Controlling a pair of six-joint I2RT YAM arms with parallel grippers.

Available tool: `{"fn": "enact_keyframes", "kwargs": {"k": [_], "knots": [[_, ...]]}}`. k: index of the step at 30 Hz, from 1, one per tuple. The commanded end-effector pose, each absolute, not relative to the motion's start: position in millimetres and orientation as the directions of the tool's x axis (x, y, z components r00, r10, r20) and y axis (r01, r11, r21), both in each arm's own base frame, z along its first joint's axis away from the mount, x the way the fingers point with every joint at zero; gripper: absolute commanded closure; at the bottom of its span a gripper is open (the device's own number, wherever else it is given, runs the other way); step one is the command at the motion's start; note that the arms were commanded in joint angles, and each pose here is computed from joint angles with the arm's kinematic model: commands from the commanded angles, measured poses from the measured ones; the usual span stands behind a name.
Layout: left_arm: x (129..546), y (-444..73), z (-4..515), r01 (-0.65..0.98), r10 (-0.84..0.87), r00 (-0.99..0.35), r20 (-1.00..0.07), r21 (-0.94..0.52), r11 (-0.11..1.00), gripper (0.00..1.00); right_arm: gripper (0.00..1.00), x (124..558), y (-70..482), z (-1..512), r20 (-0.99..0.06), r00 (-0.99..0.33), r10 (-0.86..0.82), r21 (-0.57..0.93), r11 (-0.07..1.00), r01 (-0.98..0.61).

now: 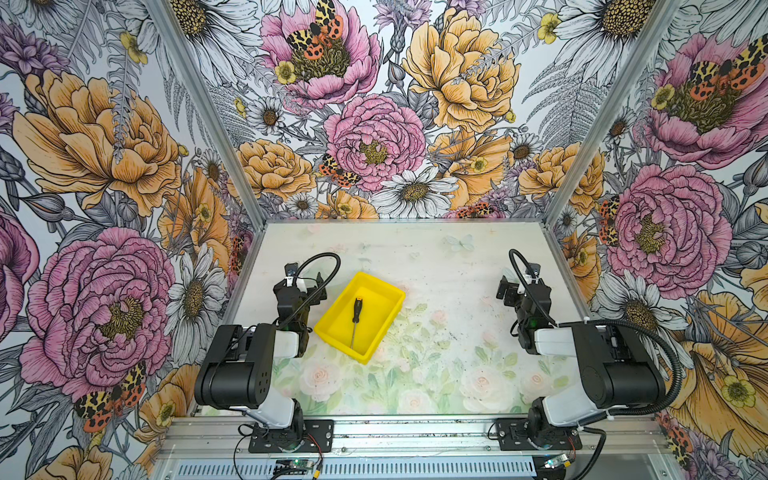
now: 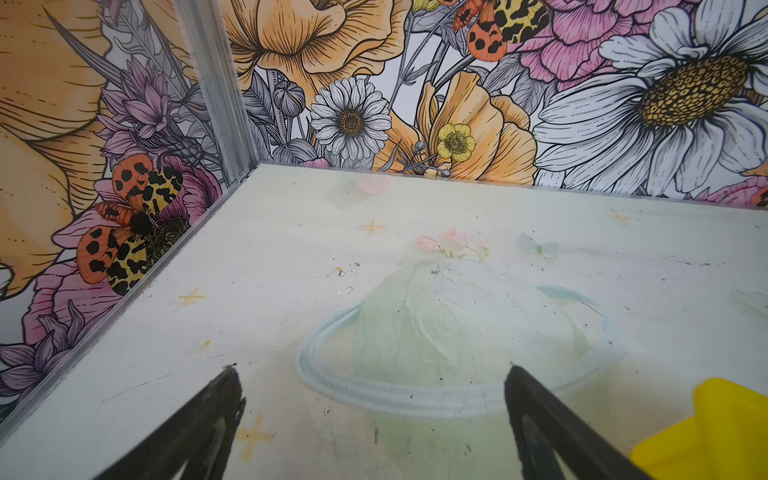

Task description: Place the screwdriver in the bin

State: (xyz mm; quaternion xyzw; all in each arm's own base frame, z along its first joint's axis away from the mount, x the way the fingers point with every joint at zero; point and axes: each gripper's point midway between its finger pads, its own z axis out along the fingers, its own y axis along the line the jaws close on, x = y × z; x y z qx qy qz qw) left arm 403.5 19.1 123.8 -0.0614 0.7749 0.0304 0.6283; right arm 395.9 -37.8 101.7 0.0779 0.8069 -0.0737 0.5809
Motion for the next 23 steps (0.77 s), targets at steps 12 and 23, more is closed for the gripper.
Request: {"fn": "enact_keyframes", "kwargs": {"k": [12, 23], "knots": [[405.4, 21.0, 129.5, -0.133, -0.048, -0.18, -0.983, -0.024, 0.991, 0.01, 0.0, 400.0, -37.1, 110.8, -0.961, -0.275, 0.035, -0.022, 0.979, 0.202], [405.2, 20.0, 130.1, -0.133, -0.043, -0.177, -0.983, -0.02, 0.991, 0.01, 0.0, 399.4, -36.6, 111.6, -0.962, -0.271, 0.035, -0.021, 0.98, 0.2]]}}
